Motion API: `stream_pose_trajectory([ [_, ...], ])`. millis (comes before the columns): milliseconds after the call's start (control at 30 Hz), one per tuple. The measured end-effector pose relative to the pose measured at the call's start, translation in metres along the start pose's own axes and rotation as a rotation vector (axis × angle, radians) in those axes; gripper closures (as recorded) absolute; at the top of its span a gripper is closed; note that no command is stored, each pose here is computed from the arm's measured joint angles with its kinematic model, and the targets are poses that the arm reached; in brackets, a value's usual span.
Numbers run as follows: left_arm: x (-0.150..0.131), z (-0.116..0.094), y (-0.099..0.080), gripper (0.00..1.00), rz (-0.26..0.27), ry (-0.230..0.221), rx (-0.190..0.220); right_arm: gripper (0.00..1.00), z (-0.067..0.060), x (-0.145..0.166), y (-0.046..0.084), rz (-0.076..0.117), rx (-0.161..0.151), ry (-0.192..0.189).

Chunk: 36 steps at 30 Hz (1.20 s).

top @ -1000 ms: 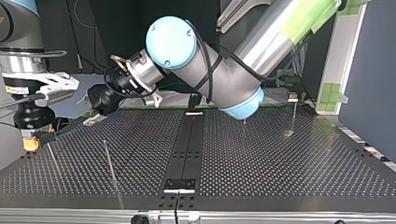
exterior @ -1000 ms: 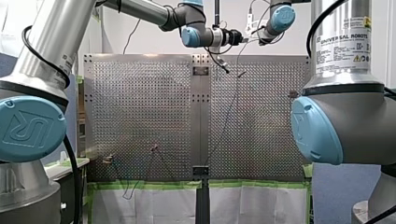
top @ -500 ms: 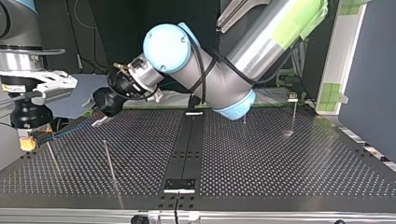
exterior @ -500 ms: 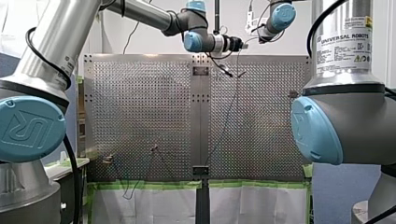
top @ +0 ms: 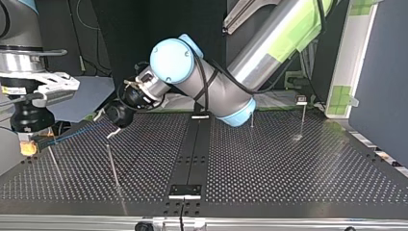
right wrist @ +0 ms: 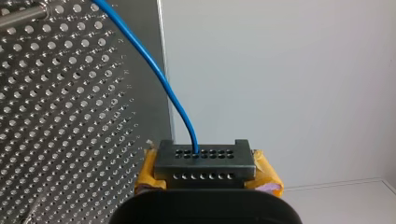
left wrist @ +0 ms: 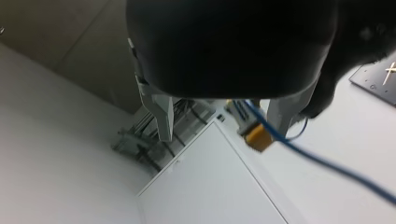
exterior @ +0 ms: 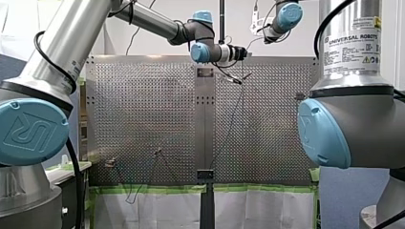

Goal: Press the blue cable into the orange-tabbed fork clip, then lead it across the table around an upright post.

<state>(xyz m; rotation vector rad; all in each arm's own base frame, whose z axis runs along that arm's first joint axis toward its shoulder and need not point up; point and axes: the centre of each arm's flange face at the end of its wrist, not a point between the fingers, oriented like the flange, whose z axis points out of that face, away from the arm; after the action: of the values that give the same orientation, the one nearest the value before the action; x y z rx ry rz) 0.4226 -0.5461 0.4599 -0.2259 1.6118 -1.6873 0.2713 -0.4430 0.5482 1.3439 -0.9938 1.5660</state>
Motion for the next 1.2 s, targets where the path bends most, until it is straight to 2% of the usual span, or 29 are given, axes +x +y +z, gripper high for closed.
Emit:
stream_pose_trajectory([
  [133,0.004,0.004,0.015,0.0,-0.044,0.001,-0.019,0.98,0.0,0.0,0.0,0.0,0.001,0.0],
  [233,0.004,0.005,0.02,0.0,-0.072,-0.004,-0.026,0.98,0.0,0.0,-0.001,0.0,0.002,0.001],
  [267,0.003,0.004,0.02,0.11,-0.079,-0.005,-0.029,0.98,0.0,0.0,-0.001,0.0,0.002,0.001],
  [300,0.003,0.004,0.021,0.11,-0.085,-0.006,-0.033,0.98,0.0,0.0,-0.001,0.0,0.003,0.001],
  [367,0.001,0.003,0.023,0.39,-0.087,-0.008,-0.045,0.98,-0.001,0.001,-0.001,0.001,0.003,0.001],
  [400,0.0,0.002,0.024,0.39,-0.084,-0.008,-0.053,0.98,-0.001,0.001,-0.002,0.001,0.004,0.001],
  [433,0.0,0.001,0.026,0.64,-0.078,-0.008,-0.064,0.98,-0.001,0.0,-0.002,0.001,0.004,0.001],
  [467,-0.001,0.001,0.027,0.79,-0.073,-0.009,-0.072,0.98,-0.001,0.0,-0.002,0.001,0.005,0.0],
  [500,-0.002,0.0,0.028,0.79,-0.068,-0.011,-0.08,0.98,-0.001,0.0,-0.002,0.002,0.005,0.001],
  [533,-0.004,-0.001,0.03,1.0,-0.06,-0.015,-0.092,0.98,-0.001,0.001,-0.003,0.002,0.006,0.001],
  [867,-0.015,-0.01,0.038,1.0,0.009,-0.026,-0.175,0.98,-0.002,0.001,-0.005,0.003,0.007,0.001],
  [1200,-0.026,-0.01,0.041,1.0,0.098,-0.049,-0.177,0.98,0.003,-0.006,-0.001,0.001,-0.002,-0.01],
])
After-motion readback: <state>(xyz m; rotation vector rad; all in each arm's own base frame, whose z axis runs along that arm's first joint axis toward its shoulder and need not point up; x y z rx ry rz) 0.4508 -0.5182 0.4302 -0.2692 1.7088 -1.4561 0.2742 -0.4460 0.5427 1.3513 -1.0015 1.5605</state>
